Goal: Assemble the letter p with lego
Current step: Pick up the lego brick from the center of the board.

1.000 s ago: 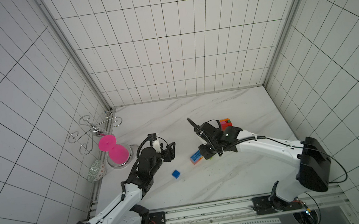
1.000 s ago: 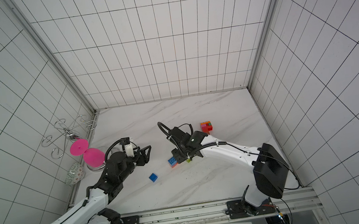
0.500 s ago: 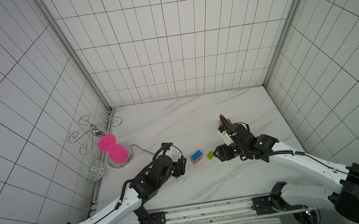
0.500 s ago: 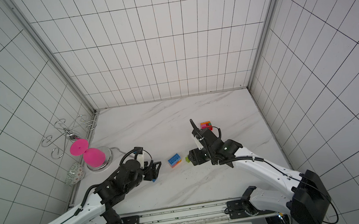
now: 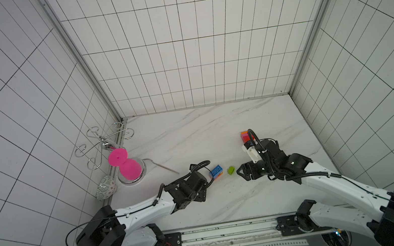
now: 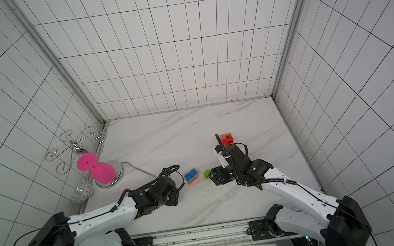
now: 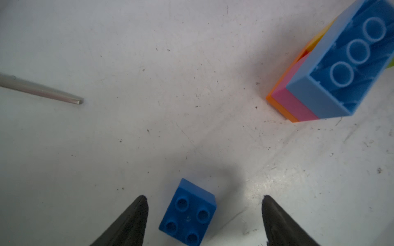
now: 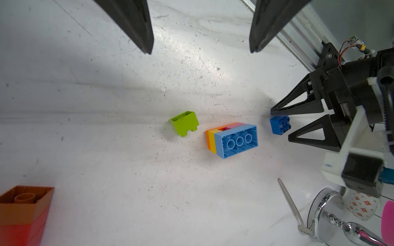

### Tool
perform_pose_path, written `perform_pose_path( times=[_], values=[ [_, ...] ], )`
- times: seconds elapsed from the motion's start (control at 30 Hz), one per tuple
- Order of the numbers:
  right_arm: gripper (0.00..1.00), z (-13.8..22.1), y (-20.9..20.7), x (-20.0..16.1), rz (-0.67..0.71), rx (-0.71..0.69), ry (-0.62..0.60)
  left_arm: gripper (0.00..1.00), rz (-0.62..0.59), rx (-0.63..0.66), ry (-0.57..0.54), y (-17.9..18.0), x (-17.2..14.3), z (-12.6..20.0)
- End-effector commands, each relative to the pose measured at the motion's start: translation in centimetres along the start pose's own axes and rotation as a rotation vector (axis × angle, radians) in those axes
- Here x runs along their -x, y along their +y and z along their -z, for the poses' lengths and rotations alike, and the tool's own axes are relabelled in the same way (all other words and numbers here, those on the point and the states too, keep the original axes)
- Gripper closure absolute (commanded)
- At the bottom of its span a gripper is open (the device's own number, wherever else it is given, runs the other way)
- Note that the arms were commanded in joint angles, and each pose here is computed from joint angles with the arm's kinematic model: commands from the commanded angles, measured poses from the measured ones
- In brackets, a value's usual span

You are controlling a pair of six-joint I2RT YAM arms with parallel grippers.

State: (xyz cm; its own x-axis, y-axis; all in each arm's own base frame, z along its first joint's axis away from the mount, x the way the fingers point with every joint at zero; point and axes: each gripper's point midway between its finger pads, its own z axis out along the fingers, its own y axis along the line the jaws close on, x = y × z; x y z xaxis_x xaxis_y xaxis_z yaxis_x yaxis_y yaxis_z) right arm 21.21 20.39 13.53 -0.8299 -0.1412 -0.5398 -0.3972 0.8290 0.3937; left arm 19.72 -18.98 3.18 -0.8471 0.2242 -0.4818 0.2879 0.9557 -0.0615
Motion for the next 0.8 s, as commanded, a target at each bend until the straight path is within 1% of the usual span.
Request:
perform_pose_path(
  times=[0.0, 0.13, 0.27, 0.4, 0.57, 0.7, 0.77],
  values=[
    [0.25, 0.0, -0.5, -0.8, -0.02, 0.005, 0.004, 0.25, -0.002, -0.05, 0.012, -1.4, 0.3, -0.1],
    [0.25, -0.1, -0.7, -1.0, -0.026, -0.001, 0.007, 0.28, -0.003, -0.087, 0.028, -2.6, -0.4, 0.0],
    [0.25, -0.1, -0.7, -0.9, -0.027, 0.002, 0.005, 0.33, -0.005, -0.089, 0.032, -3.1, -0.9, 0.1],
    [0.26, -0.1, -0.7, -0.8, -0.028, 0.005, 0.004, 0.42, -0.004, -0.057, 0.029, -2.5, -1.1, -0.2],
    [0.26, -0.2, -0.7, -0.8, -0.031, 0.01, 0.002, 0.42, -0.01, 0.002, 0.007, -1.6, -0.7, -0.5],
    [0.26, -0.3, -0.6, -0.9, -0.033, 0.013, 0.002, 0.42, 0.0, 0.021, -0.001, -1.2, -0.2, -0.9],
    [0.25, -0.2, -0.7, -0.9, -0.035, 0.014, 0.002, 0.47, 0.005, 0.014, 0.006, -1.2, -0.2, -1.2]
  ],
)
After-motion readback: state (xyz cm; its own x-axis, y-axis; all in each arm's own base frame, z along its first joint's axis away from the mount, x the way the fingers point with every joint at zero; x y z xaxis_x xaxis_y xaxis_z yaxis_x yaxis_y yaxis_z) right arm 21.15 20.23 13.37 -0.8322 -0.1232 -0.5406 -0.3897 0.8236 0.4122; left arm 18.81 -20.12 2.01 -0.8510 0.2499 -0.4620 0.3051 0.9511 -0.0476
